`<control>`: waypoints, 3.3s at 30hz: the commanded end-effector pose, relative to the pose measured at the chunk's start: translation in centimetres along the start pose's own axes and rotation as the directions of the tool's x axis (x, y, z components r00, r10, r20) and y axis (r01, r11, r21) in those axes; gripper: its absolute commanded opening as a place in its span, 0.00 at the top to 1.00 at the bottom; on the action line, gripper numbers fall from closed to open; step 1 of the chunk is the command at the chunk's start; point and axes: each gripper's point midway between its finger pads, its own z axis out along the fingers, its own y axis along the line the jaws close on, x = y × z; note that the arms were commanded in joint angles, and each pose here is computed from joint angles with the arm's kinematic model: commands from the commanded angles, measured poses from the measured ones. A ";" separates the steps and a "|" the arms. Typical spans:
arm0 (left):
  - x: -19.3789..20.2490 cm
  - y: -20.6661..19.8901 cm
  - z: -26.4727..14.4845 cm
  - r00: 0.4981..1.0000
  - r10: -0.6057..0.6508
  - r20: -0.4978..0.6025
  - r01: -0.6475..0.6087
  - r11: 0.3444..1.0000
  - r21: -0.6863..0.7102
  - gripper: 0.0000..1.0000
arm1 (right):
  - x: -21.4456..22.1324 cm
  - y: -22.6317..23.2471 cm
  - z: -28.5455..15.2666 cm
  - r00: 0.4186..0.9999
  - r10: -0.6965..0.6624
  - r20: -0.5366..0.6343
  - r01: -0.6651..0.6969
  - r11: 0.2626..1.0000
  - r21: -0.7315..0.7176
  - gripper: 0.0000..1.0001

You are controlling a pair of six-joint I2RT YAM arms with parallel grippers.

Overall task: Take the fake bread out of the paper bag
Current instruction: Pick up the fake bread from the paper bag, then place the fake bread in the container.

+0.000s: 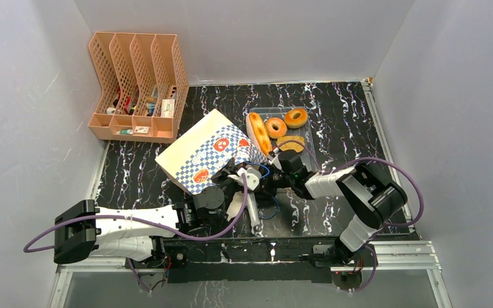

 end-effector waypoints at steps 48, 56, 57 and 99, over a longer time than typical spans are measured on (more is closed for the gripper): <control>1.2 8.6 5.1 0.926 -0.073 -0.370 -0.080 0.920 -0.383 1.00 | 4.1 10.3 -15.2 0.955 -0.096 0.281 0.166 0.957 -0.238 0.96; 4.1 9.2 4.7 0.899 -0.086 -0.429 -0.090 0.923 -0.374 1.00 | 3.1 12.1 -16.9 0.926 -0.125 0.356 0.210 0.955 -0.211 0.96; 4.4 9.3 4.6 0.897 -0.089 -0.433 -0.090 0.923 -0.375 1.00 | 2.9 12.4 -17.1 0.922 -0.126 0.365 0.213 0.954 -0.211 0.96; 5.5 10.5 1.1 0.903 -0.250 -0.350 0.116 0.925 -0.361 1.00 | -9.3 2.2 -14.8 0.877 0.112 0.468 -0.022 0.981 -0.194 0.78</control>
